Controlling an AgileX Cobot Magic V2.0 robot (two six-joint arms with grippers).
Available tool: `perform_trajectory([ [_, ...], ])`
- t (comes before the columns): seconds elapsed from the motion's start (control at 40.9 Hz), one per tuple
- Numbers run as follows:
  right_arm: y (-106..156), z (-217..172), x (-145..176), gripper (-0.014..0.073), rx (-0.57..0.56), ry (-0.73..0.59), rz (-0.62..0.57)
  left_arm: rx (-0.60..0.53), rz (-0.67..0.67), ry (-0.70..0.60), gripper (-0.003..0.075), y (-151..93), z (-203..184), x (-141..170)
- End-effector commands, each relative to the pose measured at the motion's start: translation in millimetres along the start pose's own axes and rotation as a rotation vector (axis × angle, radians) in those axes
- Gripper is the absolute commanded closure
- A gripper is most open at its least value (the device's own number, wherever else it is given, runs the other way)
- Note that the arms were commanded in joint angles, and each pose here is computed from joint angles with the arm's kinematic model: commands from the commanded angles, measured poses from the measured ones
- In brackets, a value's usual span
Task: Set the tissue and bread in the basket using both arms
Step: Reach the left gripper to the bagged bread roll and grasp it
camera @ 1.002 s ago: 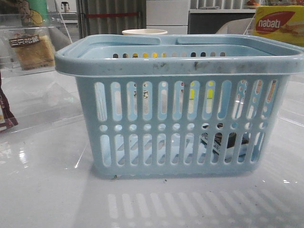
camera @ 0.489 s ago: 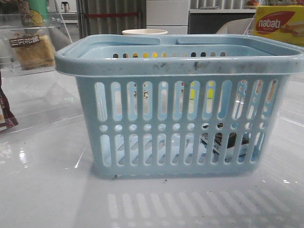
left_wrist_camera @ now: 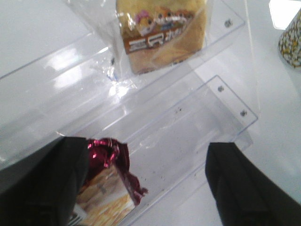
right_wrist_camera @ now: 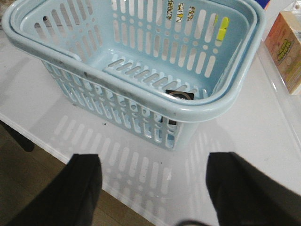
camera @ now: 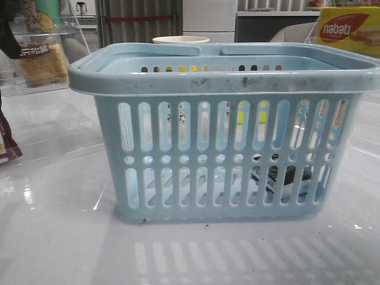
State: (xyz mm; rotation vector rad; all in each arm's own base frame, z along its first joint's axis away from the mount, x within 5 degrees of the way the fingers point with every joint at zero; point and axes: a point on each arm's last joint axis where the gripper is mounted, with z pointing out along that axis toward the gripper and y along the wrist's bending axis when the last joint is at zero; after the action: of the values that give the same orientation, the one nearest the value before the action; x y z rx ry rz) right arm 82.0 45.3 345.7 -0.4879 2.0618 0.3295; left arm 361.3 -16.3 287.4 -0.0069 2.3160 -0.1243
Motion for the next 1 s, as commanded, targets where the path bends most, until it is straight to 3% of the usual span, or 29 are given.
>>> perform_trajectory([
  [0.0,0.1,-4.9,-12.1,0.0025,0.002,-0.083,-0.014,0.025,-0.098,-0.168,0.0148,2.8,-11.3,-35.6],
  [0.22,0.1,-4.9,-12.1,0.0025,0.002,-0.083,-0.014,0.022,-0.126,-0.226,0.0148,9.3,4.6,-59.5],
  [0.367,0.1,-4.8,-12.0,0.0025,0.002,-0.081,-0.014,0.044,-0.214,-0.268,0.0148,14.2,13.8,-70.1],
  [0.587,0.1,-4.8,-11.5,0.0025,0.002,-0.076,-0.014,0.042,-0.312,-0.320,0.0148,24.4,28.2,-72.3],
  [0.978,0.1,-4.8,-11.5,0.0025,0.002,-0.076,-0.014,0.027,-0.358,-0.327,0.0155,29.0,54.0,-65.5],
])
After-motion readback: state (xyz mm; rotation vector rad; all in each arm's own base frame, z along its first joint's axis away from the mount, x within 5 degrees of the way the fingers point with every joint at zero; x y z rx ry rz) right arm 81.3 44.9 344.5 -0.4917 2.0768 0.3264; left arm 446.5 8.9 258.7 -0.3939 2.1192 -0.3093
